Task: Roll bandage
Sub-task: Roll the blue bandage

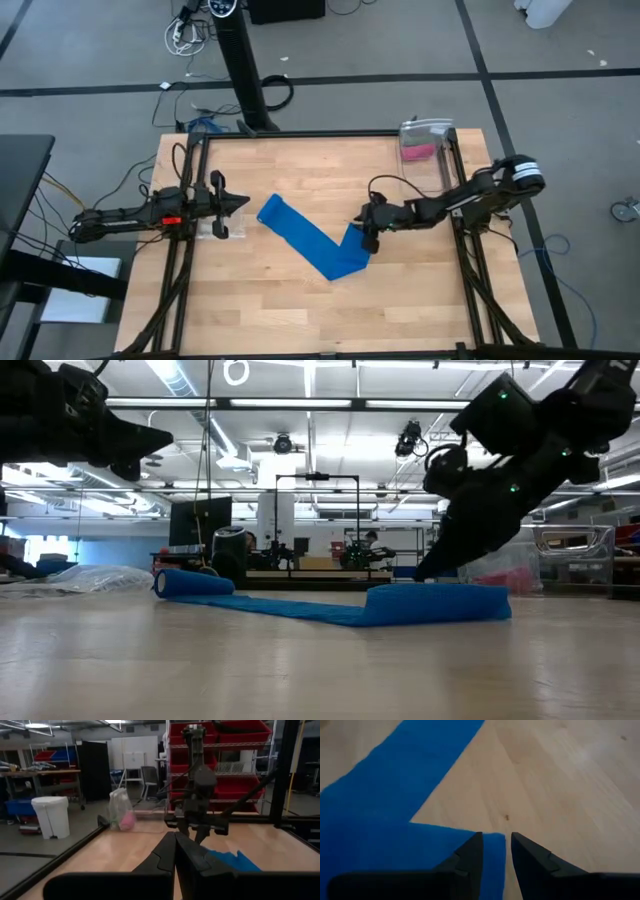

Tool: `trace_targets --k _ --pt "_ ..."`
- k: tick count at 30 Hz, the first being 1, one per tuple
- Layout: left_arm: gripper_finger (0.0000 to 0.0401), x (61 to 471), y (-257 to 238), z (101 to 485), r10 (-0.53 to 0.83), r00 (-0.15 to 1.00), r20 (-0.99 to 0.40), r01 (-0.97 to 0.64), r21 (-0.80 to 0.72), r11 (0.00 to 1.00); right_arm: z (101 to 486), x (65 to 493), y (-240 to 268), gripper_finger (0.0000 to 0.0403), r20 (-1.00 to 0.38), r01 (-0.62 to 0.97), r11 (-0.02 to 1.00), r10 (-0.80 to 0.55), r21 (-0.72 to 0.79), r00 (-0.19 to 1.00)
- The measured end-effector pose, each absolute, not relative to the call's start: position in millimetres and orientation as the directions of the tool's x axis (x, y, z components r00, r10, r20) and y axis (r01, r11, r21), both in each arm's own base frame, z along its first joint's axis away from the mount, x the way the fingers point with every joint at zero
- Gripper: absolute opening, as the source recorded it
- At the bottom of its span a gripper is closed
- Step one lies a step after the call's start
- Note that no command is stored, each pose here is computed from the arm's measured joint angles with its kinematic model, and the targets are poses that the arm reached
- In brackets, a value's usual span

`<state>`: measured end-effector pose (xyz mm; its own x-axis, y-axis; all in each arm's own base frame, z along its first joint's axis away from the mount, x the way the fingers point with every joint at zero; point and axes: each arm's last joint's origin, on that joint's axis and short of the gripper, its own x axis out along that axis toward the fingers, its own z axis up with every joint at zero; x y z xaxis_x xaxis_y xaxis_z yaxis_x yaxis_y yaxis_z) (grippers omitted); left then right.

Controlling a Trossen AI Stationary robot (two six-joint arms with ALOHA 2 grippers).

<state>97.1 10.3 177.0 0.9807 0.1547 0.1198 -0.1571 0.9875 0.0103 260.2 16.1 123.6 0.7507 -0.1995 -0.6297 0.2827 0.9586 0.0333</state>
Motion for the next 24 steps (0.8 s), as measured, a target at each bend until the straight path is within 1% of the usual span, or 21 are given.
trace_targets --k 3,7,13,18,21,24 --pt "0.0015 97.3 10.4 176.7 0.155 0.981 0.116 -0.157 0.007 0.988 122.7 265.7 15.0 0.0102 -0.646 0.320 0.947 -0.253 -0.014 0.720" --pt "0.0015 97.3 10.4 176.1 0.157 0.981 0.110 -0.158 0.006 0.987 118.4 269.7 15.2 0.0091 -0.672 0.316 0.948 -0.256 -0.036 0.695" --pt "0.0015 97.5 10.4 173.8 0.157 0.984 0.086 -0.158 0.007 0.987 113.5 270.5 16.7 0.0080 -0.701 0.314 0.949 -0.222 0.003 0.678" --pt "0.0015 97.7 10.4 171.7 0.157 0.986 0.064 -0.156 -0.013 0.988 113.2 269.7 15.8 0.0076 -0.706 0.329 0.944 -0.230 0.004 0.670" --pt "0.0015 97.8 10.4 171.1 0.157 0.986 0.058 -0.156 -0.013 0.988 112.6 269.1 15.7 0.0056 -0.712 0.329 0.944 -0.231 0.001 0.664" --pt "0.0015 97.7 10.4 171.2 0.157 0.986 0.059 -0.156 -0.013 0.988 112.2 268.7 15.7 0.0019 -0.715 0.329 0.944 -0.231 -0.002 0.660"
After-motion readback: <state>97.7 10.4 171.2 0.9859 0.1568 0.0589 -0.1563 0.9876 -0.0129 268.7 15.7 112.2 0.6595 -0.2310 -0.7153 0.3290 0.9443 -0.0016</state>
